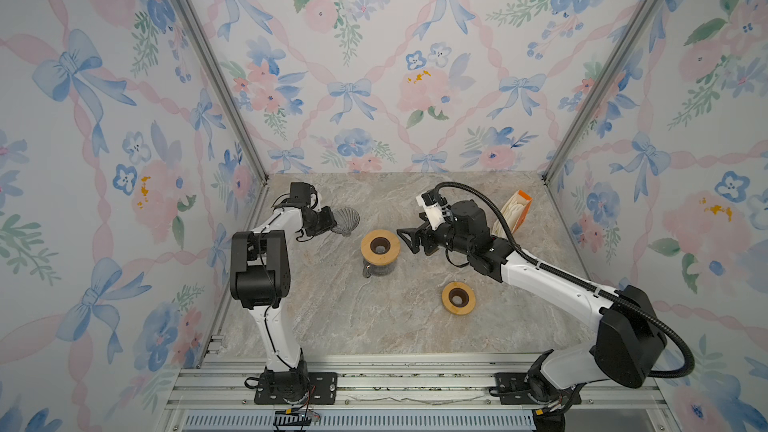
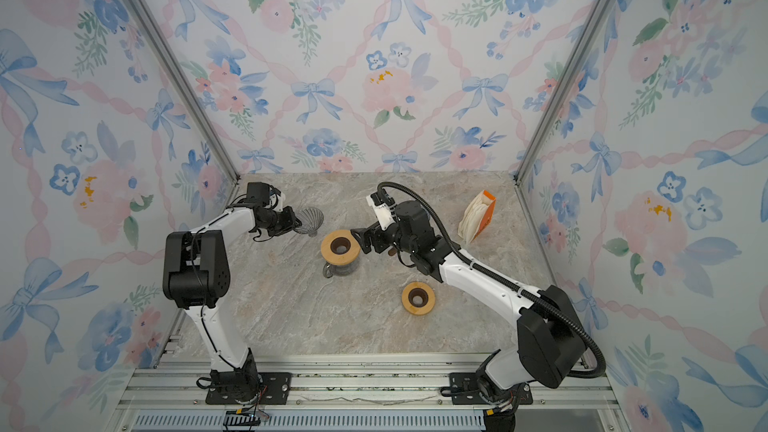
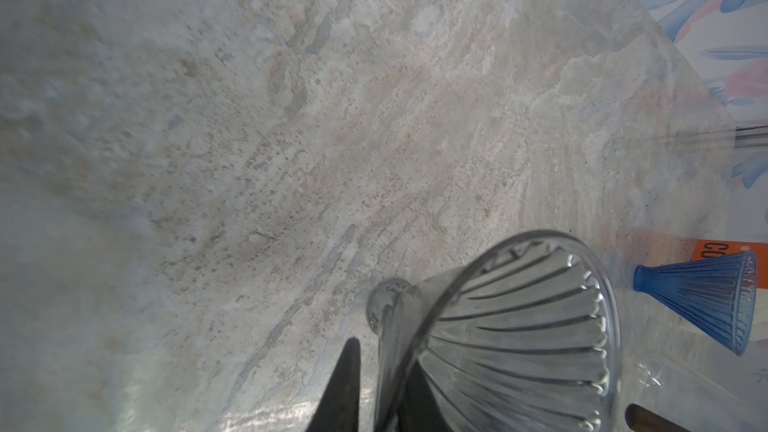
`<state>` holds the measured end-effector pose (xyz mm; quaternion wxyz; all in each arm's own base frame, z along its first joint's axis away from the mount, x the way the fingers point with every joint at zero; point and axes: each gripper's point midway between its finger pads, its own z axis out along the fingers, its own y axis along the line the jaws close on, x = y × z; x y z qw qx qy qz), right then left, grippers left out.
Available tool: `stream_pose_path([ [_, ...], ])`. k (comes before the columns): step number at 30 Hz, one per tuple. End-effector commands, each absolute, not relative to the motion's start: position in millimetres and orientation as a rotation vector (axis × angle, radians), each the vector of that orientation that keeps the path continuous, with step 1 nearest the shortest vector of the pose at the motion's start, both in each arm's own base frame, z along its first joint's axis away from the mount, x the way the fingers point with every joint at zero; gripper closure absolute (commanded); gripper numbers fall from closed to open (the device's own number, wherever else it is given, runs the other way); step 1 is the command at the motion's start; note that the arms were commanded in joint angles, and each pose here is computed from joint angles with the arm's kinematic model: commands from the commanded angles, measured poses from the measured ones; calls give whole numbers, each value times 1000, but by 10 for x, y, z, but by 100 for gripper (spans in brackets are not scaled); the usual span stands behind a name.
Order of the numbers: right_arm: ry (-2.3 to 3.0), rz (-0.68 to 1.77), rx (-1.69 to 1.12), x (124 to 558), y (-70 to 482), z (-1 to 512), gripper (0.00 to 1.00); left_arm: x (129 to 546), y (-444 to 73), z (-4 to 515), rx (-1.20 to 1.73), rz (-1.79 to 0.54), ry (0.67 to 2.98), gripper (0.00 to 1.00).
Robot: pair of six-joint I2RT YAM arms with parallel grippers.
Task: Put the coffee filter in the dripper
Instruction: 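Lower the left gripper onto the clear ribbed glass dripper and close on its rim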
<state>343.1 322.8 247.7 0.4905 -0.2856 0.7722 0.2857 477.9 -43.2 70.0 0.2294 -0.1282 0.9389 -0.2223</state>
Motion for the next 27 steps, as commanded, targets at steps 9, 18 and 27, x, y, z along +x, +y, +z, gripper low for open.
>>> stream_pose_path([
  [9, 1857, 690, -698, 3375, 3210, 2557, 3, 4729, -451, 760, -324, -621, 2582, 90],
  [18, 1853, 661, -715, 3370, 3175, 2574, 4, 4715, -453, 798, -329, -628, 2576, 100],
  [27, 1837, 682, -727, 3380, 3224, 2586, 4, 4693, -528, 1234, -291, -681, 2488, 100],
])
